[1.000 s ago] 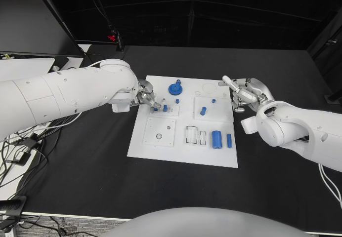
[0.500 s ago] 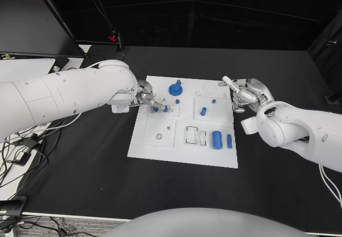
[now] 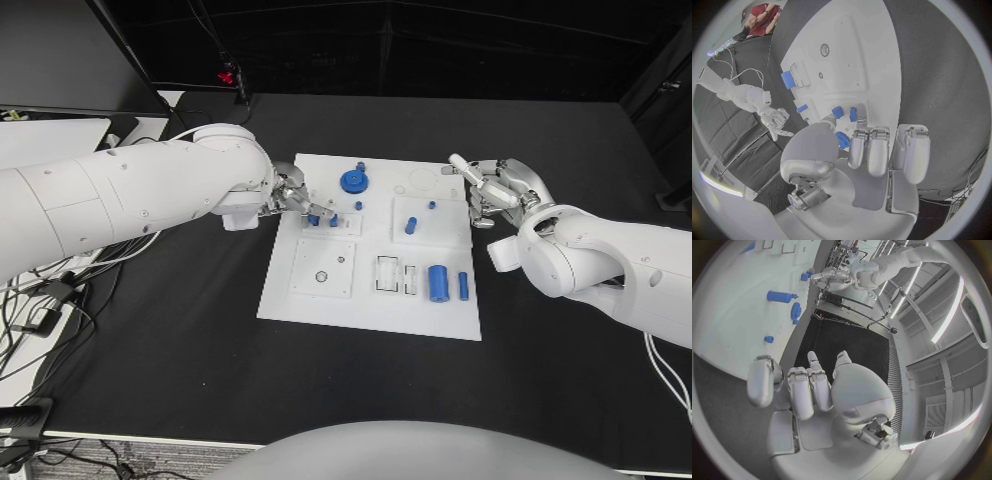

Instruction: Assemble the parts on the task board

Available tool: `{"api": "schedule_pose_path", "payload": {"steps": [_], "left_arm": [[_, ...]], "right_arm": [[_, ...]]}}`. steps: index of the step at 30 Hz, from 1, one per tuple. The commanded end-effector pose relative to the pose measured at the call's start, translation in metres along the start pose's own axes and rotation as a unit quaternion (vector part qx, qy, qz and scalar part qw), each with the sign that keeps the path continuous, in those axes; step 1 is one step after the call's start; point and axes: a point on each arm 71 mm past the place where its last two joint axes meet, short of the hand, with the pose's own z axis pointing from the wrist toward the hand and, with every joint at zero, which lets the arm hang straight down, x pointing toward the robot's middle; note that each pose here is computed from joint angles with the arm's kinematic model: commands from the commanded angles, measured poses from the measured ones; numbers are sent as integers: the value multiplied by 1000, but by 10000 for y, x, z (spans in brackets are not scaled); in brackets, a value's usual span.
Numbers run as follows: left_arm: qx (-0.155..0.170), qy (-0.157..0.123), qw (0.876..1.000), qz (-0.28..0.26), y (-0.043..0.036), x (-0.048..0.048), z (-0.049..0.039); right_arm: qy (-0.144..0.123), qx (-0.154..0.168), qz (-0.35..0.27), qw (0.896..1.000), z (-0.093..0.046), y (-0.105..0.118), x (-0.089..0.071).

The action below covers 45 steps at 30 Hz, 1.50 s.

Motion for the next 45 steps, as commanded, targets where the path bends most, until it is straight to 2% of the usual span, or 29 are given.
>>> {"api": "schedule_pose_path", "payload": {"steps": [1, 14, 27, 45], "left_arm": [[2, -7, 1000, 4, 29, 31, 20], [20, -19, 1000, -4, 60, 7, -15], [23, -33, 999, -1, 39, -123, -105], [19, -10, 1000, 11, 23, -118, -93]], "right_arm": [[3, -4, 2, 1000, 2, 14, 5], [2, -3, 1, 1000, 1, 10, -3], [3, -3, 1, 1000, 2, 9, -2], [3, -4, 1, 1000, 6, 10, 4]]}}
